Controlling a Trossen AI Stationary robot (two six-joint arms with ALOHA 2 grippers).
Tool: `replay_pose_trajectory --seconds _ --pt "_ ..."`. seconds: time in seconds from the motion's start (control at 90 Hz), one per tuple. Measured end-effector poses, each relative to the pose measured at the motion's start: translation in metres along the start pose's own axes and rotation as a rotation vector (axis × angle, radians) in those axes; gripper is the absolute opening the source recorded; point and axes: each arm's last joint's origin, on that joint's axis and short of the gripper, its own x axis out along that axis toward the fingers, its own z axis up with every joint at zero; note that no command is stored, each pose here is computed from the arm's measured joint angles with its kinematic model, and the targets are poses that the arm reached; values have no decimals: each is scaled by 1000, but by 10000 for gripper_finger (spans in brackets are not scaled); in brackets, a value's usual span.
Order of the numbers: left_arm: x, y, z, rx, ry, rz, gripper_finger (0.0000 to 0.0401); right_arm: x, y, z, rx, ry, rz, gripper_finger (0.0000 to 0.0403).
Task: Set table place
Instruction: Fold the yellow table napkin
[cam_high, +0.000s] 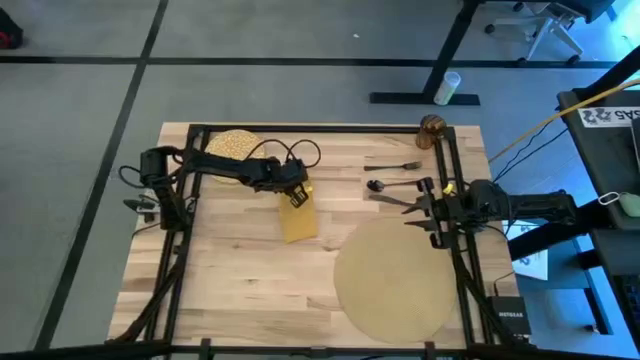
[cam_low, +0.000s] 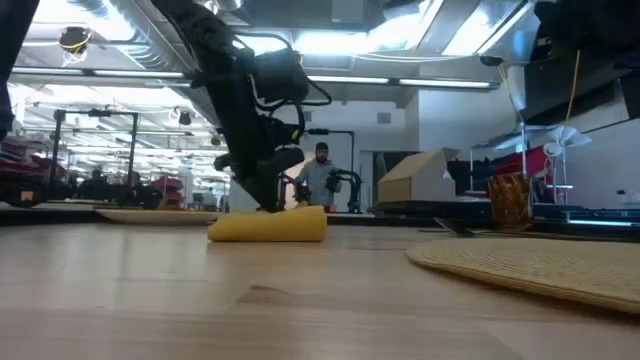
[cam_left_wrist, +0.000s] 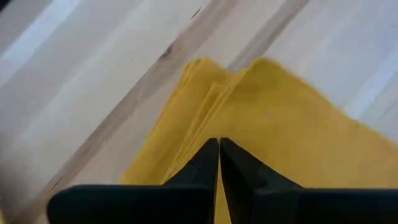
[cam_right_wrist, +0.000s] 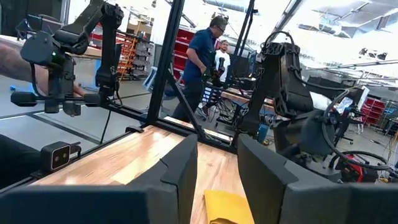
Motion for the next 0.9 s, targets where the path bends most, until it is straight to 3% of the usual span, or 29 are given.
replay_pose_trajectory --seconds 0.4,0.733,0.9 --pt "3 7 4 15 -10 8 0 0 0 0 0 0 0 99" --pt "10 32 11 -80 16 49 0 0 0 0 0 0 0 99" --pt "-10 24 14 -90 -38 12 0 0 0 0 0 -1 0 99"
